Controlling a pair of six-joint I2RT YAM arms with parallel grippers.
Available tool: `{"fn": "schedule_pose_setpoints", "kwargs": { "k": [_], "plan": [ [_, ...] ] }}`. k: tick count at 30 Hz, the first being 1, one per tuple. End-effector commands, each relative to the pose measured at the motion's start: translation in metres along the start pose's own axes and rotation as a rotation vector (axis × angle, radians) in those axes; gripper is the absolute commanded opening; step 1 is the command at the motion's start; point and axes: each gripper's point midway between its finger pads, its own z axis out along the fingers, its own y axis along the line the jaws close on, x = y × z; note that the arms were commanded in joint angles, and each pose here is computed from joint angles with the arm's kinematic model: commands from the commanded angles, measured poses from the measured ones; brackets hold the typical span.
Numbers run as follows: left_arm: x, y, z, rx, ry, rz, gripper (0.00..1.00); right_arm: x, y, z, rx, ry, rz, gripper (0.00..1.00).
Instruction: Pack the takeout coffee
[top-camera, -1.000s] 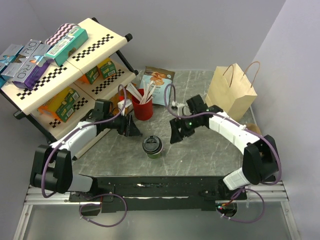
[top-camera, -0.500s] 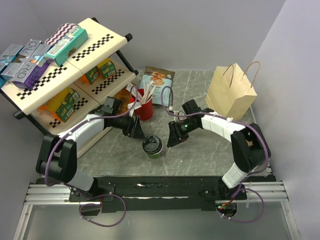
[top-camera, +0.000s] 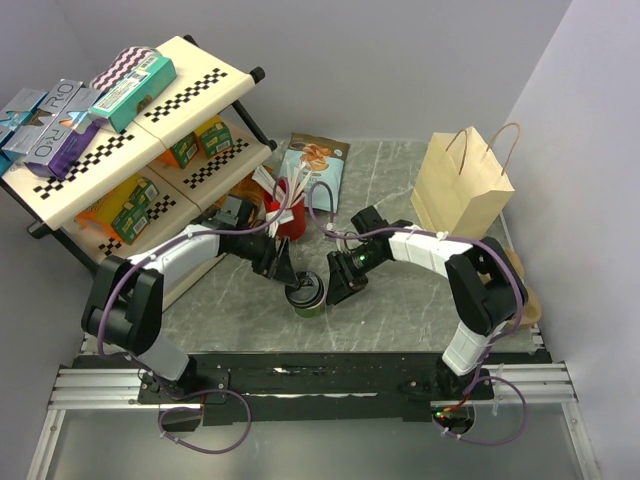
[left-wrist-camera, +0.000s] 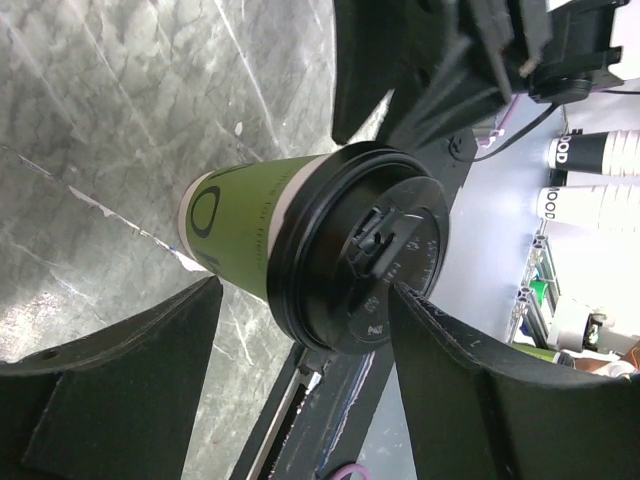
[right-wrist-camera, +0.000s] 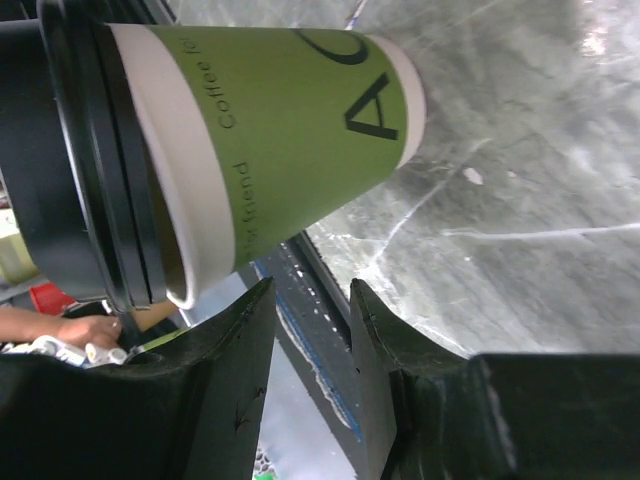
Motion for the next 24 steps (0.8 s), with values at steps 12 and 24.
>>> {"fn": "schedule_pose_setpoints", "kwargs": {
  "k": [12, 24],
  "plan": [
    [-0.010, -0.004, 0.010, 0.011, 0.005, 0.062, 0.73, -0.022, 0.013, 0.005, -0.061, -0.004, 0.005, 0.42],
    [-0.014, -0.007, 0.018, 0.024, 0.006, 0.070, 0.73, -0.023, 0.015, 0.008, -0.066, 0.004, 0.006, 0.42]
  ]
}}
